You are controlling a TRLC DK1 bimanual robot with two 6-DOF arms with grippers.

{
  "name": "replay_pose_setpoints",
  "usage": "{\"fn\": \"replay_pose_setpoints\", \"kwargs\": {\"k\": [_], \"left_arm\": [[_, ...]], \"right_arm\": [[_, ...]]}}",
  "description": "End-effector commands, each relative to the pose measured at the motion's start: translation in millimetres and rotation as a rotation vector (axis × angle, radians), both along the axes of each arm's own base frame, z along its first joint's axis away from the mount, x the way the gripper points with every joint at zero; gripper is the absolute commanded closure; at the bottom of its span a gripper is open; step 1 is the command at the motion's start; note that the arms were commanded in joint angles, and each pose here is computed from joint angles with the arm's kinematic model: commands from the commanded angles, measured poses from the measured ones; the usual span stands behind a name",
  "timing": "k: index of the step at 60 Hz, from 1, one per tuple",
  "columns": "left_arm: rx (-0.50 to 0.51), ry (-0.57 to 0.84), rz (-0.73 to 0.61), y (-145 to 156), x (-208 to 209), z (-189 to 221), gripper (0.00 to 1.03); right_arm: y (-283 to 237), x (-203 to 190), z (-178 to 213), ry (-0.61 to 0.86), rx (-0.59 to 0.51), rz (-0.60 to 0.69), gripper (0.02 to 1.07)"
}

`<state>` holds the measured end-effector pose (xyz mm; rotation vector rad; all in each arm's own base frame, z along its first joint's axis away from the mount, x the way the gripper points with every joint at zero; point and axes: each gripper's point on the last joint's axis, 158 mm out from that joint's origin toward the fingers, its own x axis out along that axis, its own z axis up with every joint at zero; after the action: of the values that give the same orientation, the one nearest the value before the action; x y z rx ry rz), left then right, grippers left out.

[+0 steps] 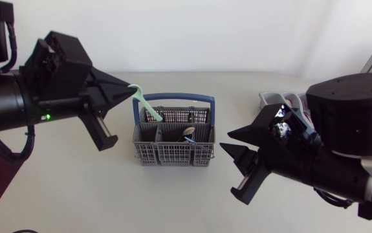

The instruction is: Sort the cutlery from the basket into the organizer compartments.

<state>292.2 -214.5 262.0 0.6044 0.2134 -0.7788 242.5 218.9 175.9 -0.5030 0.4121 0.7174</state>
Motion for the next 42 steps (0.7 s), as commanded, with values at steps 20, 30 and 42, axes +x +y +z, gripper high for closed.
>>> {"fn": "replay_pose_setpoints", "kwargs": {"k": [20, 30, 42], "left_arm": [[-0.212, 0.274, -0.055, -77, 7, 0, 1.00], [-0.271, 0.355, -0.046, -96, 20, -10, 1.00], [-0.311, 0.452, -0.063, -118, 24, -19, 1.00]], "right_arm": [[7, 8, 22, -0.177, 0.013, 0.000, 0.66], [11, 17, 22, -0.225, 0.000, -0.016, 0.66], [18, 29, 18, -0.249, -0.003, -0.027, 0.66]]}}
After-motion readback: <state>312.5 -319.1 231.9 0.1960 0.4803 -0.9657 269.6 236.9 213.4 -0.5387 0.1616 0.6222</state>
